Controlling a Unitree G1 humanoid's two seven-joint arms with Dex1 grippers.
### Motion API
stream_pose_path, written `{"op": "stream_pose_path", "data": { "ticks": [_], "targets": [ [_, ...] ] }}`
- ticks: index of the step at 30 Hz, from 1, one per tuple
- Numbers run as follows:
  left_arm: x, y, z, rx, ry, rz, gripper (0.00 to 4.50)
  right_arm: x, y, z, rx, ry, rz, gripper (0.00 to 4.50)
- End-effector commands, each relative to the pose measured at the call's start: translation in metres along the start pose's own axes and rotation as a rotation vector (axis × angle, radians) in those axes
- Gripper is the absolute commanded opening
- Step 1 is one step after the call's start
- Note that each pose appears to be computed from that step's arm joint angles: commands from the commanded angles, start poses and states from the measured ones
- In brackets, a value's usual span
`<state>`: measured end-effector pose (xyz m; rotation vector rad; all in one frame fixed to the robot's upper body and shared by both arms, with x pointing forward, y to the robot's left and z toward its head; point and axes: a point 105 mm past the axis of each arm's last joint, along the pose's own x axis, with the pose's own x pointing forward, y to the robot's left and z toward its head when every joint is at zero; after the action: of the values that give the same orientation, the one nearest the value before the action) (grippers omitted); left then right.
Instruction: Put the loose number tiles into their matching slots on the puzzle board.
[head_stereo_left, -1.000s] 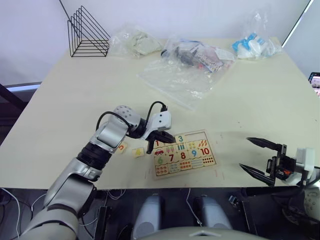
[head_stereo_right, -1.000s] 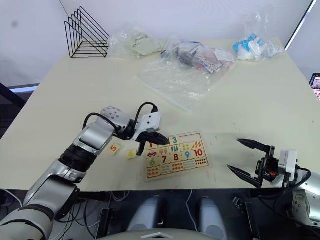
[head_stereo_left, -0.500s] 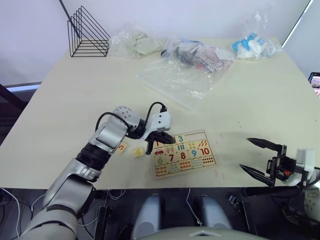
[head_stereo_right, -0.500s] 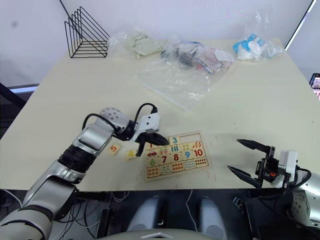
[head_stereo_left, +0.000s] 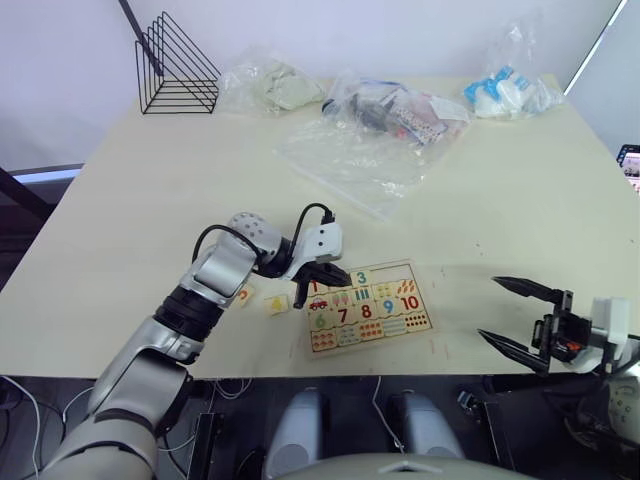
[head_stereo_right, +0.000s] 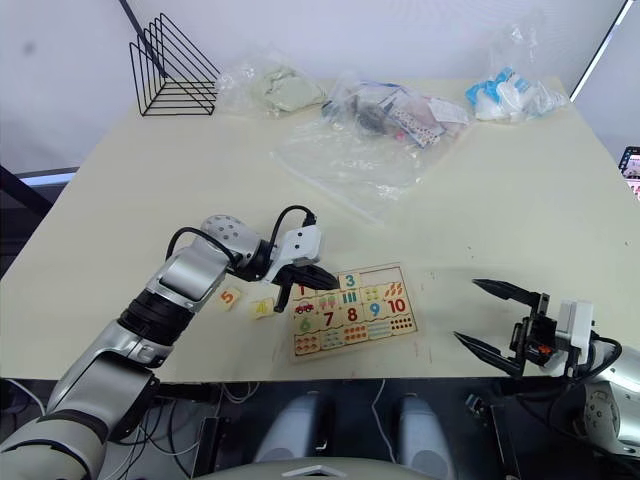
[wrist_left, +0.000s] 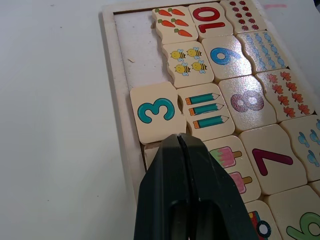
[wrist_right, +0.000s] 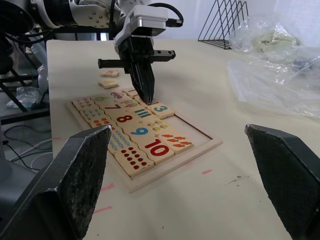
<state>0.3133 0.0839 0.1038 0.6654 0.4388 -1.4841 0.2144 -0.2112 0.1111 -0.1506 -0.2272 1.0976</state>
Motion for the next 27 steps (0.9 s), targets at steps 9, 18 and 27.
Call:
{"op": "stream_pose_path", "data": {
  "ticks": [9,18,27],
  "targets": [
    [-0.004,-0.002,0.002,0.021,-0.003,0.003,0.02,0.001,0.001,0.009,-0.041,-0.020,0.008,4.50],
    [-0.014,-0.005,0.003,0.006,-0.044,0.007,0.02,0.000,0.003,0.008,-0.034,-0.019,0.008,4.50],
    [-0.042,-0.009,0.001,-0.049,-0.139,0.068,0.02,0.000,0.001,0.003,-0.020,-0.006,-0.015,4.50]
  ]
}}
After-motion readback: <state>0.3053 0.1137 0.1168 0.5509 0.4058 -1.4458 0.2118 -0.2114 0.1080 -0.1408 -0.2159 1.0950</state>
